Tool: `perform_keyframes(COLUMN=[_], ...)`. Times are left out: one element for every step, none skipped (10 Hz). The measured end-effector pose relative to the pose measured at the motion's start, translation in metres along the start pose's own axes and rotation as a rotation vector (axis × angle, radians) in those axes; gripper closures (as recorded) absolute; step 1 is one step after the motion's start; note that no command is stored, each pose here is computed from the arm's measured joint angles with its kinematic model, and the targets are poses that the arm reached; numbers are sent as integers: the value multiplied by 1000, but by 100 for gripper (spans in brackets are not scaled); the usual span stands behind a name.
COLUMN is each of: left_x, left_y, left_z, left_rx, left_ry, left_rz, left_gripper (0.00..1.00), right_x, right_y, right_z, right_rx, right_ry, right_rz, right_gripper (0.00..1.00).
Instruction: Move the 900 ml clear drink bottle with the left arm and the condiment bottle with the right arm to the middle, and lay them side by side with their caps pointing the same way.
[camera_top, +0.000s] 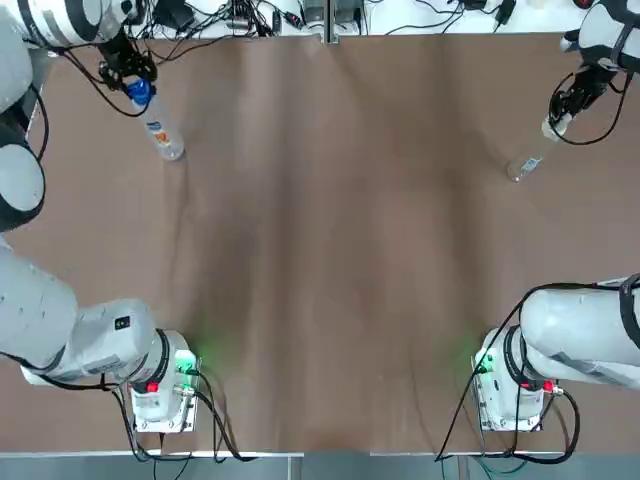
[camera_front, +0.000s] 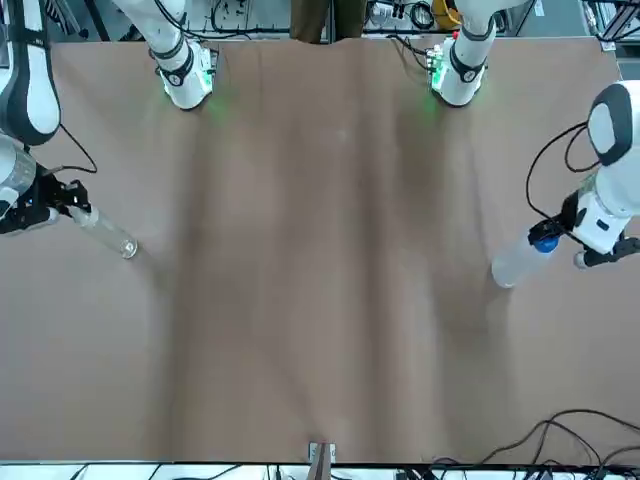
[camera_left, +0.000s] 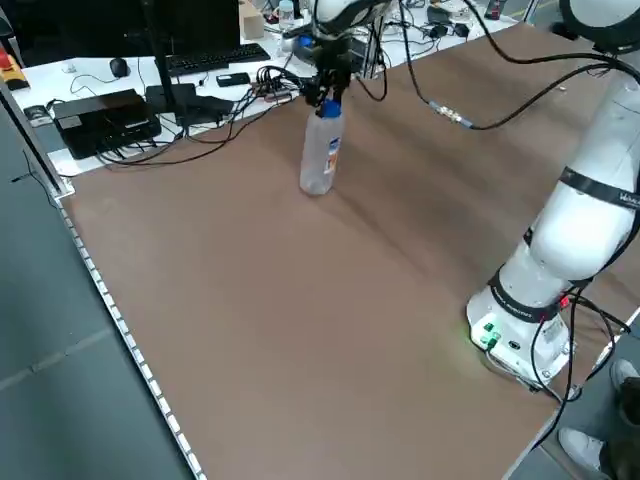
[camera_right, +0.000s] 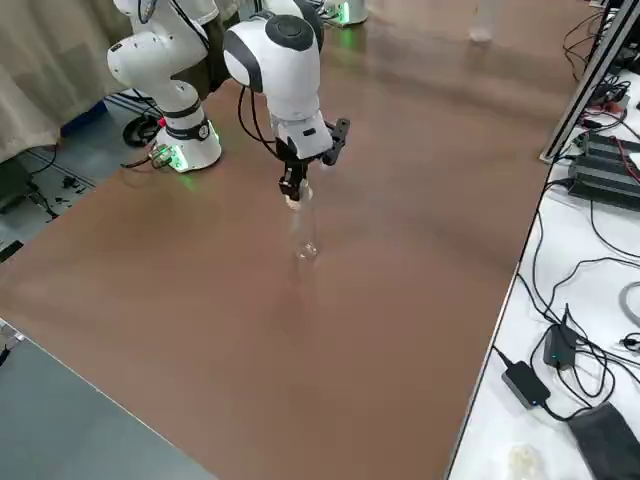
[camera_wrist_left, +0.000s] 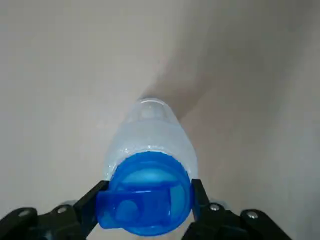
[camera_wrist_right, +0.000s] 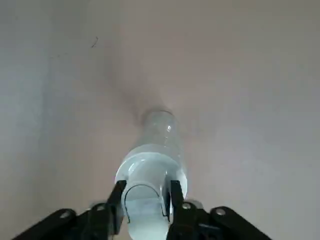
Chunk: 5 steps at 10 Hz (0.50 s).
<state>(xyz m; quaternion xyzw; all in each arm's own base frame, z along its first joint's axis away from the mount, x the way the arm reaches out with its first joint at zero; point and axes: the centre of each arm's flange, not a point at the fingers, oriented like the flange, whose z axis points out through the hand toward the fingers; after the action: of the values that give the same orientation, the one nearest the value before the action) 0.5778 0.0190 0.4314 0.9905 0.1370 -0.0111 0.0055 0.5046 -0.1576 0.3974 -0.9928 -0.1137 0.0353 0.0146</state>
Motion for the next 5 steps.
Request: perform_keyframes(left_x=[-6,-11,-18,-27,-37], left_y=[26,50,74,98,123], left_z=[-8,-15,-19,-21,-21], left_rx=[-22,-53,-72,-82,-87], left_ry=[6,6,2,-5,-18], left_rz=[-64,-132,-208,-289,-380], left_gripper=[29,29,29,29,29], right_x=[0,0,0,0,1], right_y=[0,1,1,1,0], right_z=[-1,-1,-1,-1,-1], right_rx=[-3,-5,-6,-6,-6], right_ry=[0,1,2,2,2], right_rz=[-1,-1,-1,0,10], right_gripper=[64,65,66,66,66])
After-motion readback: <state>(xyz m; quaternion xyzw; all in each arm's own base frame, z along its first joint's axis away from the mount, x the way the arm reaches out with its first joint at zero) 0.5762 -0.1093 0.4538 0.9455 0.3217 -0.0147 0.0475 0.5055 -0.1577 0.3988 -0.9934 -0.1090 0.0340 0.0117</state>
